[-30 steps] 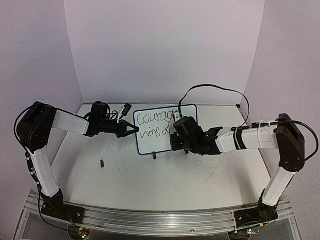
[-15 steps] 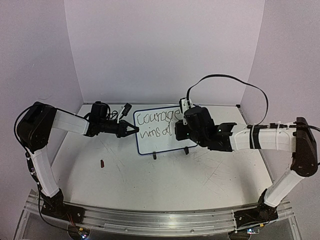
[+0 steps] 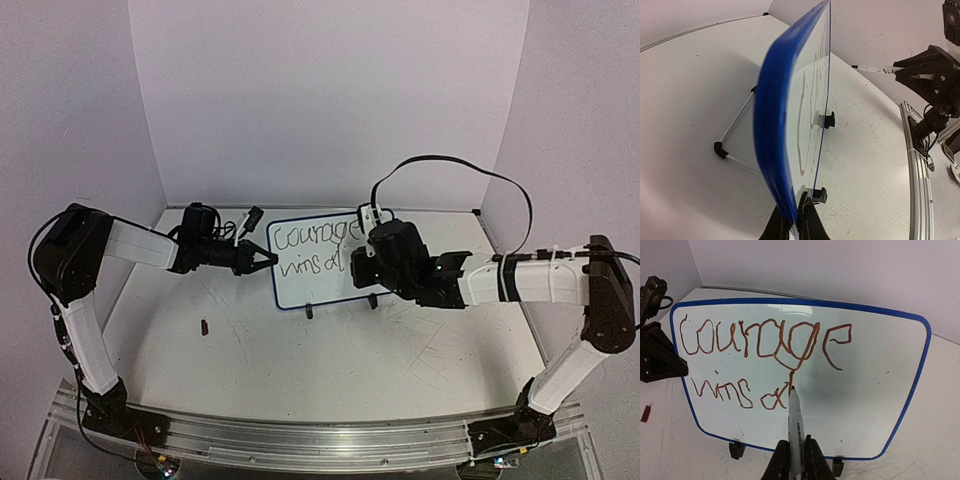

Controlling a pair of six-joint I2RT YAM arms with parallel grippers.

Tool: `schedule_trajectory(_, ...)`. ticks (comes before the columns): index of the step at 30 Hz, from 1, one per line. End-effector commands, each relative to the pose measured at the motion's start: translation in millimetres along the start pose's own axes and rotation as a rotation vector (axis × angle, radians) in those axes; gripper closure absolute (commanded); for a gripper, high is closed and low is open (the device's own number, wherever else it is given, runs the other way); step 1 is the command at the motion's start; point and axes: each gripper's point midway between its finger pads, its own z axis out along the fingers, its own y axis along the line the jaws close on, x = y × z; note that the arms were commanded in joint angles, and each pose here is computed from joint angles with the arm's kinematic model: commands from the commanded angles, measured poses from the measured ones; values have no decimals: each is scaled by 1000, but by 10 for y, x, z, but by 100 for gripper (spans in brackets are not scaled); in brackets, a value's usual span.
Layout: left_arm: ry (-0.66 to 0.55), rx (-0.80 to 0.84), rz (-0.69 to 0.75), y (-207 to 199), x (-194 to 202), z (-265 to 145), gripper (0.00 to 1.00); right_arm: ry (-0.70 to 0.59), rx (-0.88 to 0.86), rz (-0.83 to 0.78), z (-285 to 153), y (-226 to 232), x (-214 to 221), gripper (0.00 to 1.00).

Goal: Write a sentence on the whiteboard

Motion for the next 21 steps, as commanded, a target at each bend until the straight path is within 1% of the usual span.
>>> schedule_trajectory(1,27,-184,61,340,19,-48,100,-7,7,-11,77,12,-2,100)
schedule_trajectory(6,30,-190,58,360,35,-45,100,-7,1,10,99,39,-17,100)
schedule_trajectory(13,28,-196,59,359,23,-50,100,20,-58,-10,148,178,1,100)
schedule_trajectory(21,31,-195,58,348,29,-40,100,20,-5,19,157,38,45,100)
